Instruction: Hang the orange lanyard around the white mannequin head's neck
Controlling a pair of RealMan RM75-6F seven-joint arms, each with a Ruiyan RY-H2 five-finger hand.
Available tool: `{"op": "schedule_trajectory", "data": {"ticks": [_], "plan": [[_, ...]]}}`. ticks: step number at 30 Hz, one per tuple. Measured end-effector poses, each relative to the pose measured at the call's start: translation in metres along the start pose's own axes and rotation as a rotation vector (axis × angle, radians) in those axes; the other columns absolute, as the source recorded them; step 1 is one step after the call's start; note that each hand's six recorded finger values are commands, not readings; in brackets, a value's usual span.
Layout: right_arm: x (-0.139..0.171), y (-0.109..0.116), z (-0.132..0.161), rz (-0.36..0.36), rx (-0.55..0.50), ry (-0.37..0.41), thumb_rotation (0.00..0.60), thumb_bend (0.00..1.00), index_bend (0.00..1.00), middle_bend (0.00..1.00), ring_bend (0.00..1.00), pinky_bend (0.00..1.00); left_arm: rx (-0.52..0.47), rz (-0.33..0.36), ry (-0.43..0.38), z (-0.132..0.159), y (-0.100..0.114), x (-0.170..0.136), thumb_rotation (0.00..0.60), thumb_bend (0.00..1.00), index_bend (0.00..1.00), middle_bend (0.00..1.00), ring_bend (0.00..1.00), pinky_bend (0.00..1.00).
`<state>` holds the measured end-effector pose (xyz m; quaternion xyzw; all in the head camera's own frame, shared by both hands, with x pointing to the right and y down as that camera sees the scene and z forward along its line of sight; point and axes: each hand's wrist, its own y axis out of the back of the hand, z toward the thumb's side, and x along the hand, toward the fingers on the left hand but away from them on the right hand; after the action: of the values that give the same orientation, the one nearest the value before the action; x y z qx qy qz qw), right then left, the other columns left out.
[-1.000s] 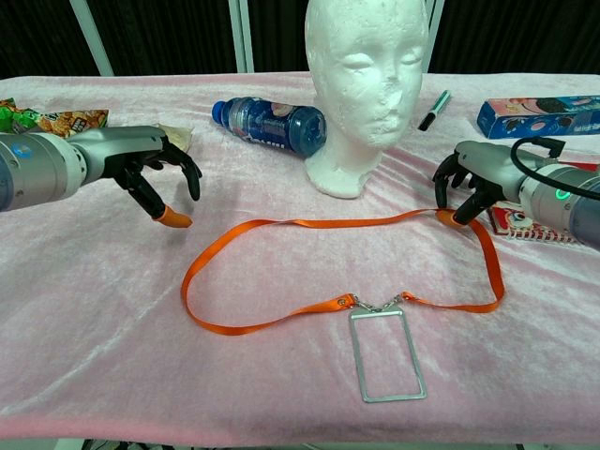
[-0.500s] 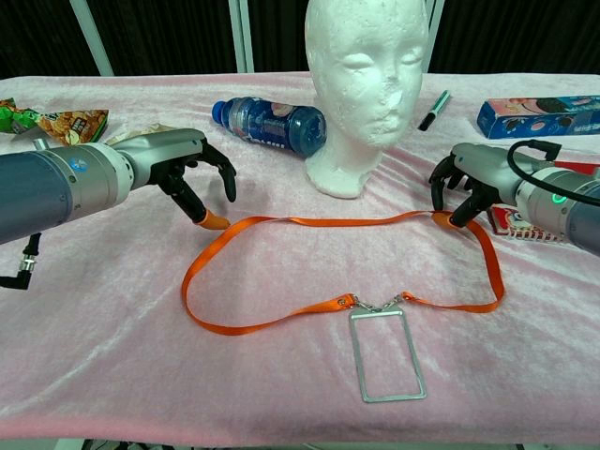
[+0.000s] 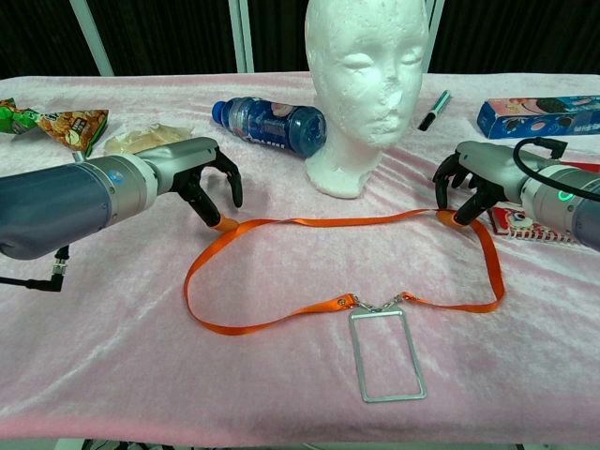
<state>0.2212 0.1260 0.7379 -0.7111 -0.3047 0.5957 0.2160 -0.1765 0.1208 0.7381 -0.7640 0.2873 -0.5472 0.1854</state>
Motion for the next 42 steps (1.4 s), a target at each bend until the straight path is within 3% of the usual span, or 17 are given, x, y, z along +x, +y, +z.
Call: {"op": "schedule_trajectory", "data": {"ticks": [11, 24, 30, 42], "plan": [[0.001, 0.003, -0.004, 0.003, -0.006, 0.000, 0.600, 0.45, 0.69, 0.21, 0.23, 0.21, -0.014, -0.051, -0.003, 0.007, -0.017, 0.005, 0.600, 0.33, 0.54, 0.18, 0.00, 0.00], [0.002, 0.008, -0.005, -0.008, -0.006, 0.002, 0.600, 0.45, 0.69, 0.21, 0.23, 0.21, -0.067, -0.007, -0.045, 0.020, -0.010, 0.005, 0.600, 0.27, 0.54, 0.18, 0.00, 0.00], [0.002, 0.009, -0.006, -0.010, -0.008, -0.001, 0.600, 0.45, 0.69, 0.21, 0.23, 0.21, -0.050, -0.007, -0.039, 0.020, -0.012, 0.008, 0.600, 0.25, 0.49, 0.18, 0.00, 0.00], [0.003, 0.013, -0.010, -0.016, -0.014, -0.008, 0.600, 0.45, 0.69, 0.21, 0.23, 0.21, 0.025, 0.031, -0.034, 0.024, -0.016, 0.013, 0.600, 0.31, 0.54, 0.18, 0.00, 0.00]]}}
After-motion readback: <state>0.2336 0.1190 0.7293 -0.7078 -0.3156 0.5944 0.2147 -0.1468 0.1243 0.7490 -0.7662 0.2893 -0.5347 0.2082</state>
